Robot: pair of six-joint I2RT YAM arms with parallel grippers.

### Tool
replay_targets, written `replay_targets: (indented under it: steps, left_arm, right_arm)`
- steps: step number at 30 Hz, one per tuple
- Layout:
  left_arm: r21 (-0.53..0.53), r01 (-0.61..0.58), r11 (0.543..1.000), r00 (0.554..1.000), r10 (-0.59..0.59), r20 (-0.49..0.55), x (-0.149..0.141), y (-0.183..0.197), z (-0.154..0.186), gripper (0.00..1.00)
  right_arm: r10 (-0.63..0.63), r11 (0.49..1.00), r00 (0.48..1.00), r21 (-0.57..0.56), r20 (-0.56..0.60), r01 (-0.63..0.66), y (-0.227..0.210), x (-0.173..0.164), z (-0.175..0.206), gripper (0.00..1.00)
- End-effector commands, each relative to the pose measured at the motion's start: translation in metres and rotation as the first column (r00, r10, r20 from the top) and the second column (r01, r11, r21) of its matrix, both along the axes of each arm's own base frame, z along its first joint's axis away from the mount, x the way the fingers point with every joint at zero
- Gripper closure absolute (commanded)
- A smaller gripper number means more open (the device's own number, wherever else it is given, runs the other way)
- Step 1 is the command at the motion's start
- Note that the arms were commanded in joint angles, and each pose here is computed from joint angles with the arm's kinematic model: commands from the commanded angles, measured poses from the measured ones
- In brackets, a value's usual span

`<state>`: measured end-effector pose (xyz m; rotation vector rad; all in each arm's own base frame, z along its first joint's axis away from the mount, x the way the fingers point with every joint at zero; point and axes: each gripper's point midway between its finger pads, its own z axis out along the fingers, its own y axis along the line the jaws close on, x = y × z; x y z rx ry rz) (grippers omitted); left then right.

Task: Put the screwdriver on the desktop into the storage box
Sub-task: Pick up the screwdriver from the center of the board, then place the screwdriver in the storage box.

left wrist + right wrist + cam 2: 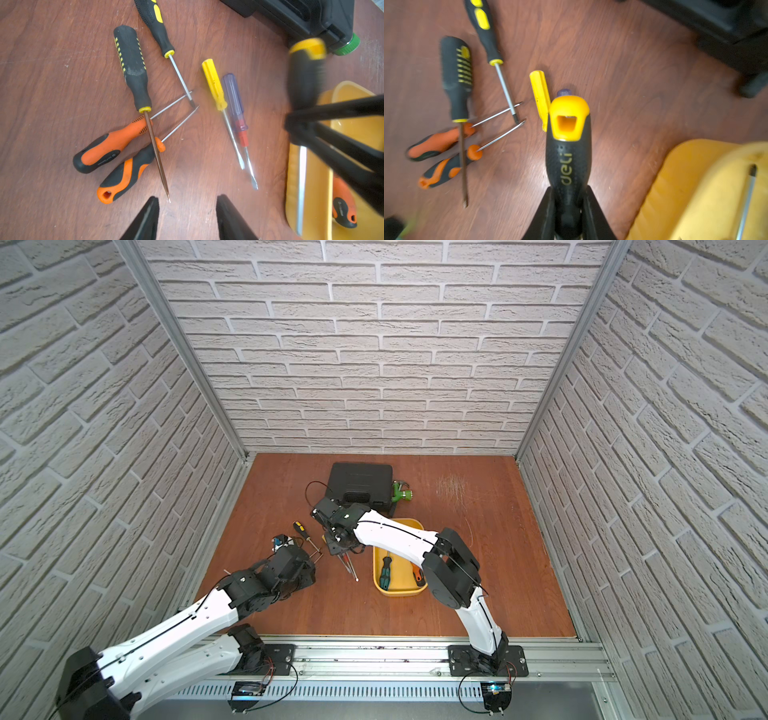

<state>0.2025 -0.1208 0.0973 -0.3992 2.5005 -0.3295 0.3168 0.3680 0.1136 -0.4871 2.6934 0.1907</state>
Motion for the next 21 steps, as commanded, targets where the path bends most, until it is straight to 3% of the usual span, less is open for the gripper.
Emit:
replay_targets:
  steps: [1,6,11,21]
  left_arm:
    - [0.005,-0.009,1.000,1.000,0.008,0.019,0.001,0.004,-0.001,0.51]
    - [0.012,0.001,1.000,0.999,-0.001,0.034,0.002,0.005,0.001,0.50]
    - [0.010,0.017,1.000,0.999,-0.017,0.041,0.005,0.000,0.002,0.50]
    - [0.027,0.087,0.996,0.995,-0.088,0.045,0.011,-0.025,-0.001,0.51]
  right_arm:
    - [-0.033,0.992,0.996,0.122,0.086,0.022,-0.004,-0.008,0.055,0.94]
    - [-0.085,0.967,0.986,0.249,0.143,0.047,-0.030,-0.029,0.090,0.96]
    - [-0.177,0.959,0.959,0.256,0.221,0.118,-0.086,-0.045,0.107,0.96]
    - [-0.335,0.933,0.923,0.203,0.189,0.298,-0.167,-0.058,0.075,0.97]
